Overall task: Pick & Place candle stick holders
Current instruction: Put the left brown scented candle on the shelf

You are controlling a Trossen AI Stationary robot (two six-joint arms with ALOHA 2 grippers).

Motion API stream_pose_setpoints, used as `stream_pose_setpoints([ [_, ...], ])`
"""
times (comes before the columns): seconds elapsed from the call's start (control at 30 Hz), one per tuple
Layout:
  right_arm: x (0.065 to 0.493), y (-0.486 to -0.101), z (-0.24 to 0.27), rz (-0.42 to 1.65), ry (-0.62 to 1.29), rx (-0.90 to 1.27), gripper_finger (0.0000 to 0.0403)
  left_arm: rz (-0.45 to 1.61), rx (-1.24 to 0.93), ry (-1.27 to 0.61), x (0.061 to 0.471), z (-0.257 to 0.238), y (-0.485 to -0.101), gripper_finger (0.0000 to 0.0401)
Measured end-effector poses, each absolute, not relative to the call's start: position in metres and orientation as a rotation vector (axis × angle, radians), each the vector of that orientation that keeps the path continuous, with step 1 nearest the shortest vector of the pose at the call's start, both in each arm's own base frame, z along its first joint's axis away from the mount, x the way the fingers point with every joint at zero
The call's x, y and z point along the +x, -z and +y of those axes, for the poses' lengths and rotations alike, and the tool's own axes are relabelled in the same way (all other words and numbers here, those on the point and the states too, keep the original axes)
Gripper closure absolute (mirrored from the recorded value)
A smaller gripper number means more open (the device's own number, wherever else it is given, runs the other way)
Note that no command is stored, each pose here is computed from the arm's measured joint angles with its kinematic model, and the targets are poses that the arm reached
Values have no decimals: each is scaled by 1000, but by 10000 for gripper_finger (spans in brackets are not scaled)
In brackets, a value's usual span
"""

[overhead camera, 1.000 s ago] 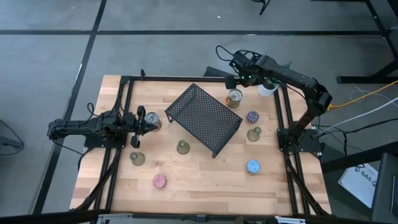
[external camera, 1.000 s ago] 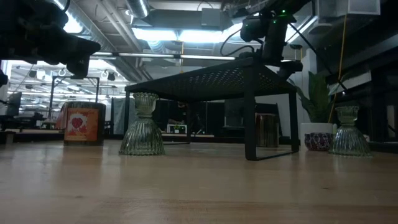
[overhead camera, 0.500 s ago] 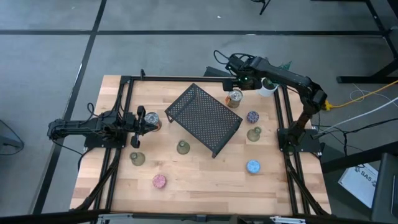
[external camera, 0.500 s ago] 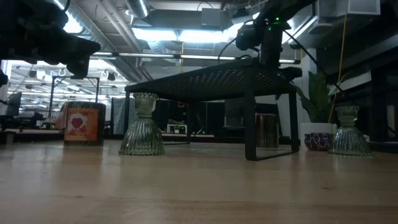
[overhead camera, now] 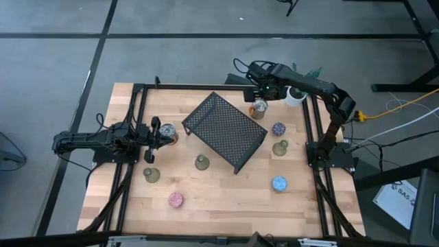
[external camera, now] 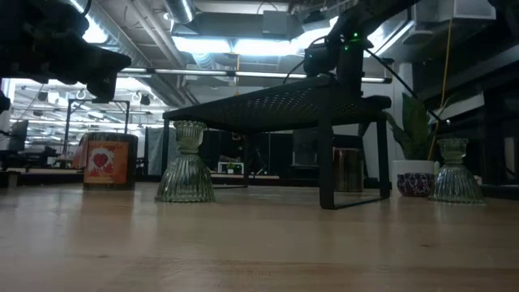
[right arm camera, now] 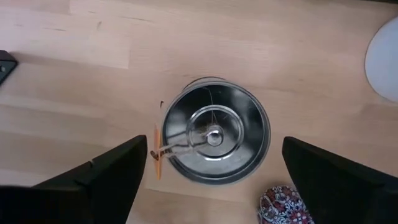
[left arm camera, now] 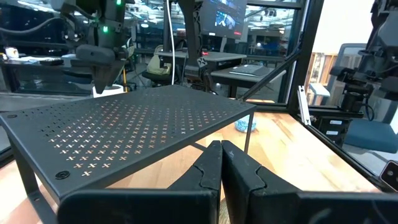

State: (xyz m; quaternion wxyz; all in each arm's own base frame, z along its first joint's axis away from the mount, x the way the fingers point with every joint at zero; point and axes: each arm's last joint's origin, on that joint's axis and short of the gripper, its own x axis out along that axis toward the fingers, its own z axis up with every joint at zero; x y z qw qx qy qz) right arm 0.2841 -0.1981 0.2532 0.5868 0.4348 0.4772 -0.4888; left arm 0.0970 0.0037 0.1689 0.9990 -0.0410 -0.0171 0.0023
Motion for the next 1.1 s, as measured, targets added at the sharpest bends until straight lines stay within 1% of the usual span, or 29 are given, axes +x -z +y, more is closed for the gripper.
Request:
stream_pose_setpoints([
  [0.27,285,-253,-200,1118,1105,959,27,-34,-82,-5,97,4,-169,400],
  [0.43,286,-253,-196,1125,1121,989,27,-34,-82,-5,97,4,-169,400],
  [0.77,287,-254,-197,1107,1130,970,26,-34,-82,-5,97,4,-169,400],
  [0.97,286,-254,-197,1106,1144,957,6,-34,-82,-5,97,4,-169,400],
  [1.1,286,-254,-197,1105,1144,958,4,-34,-82,-5,97,4,-169,400],
])
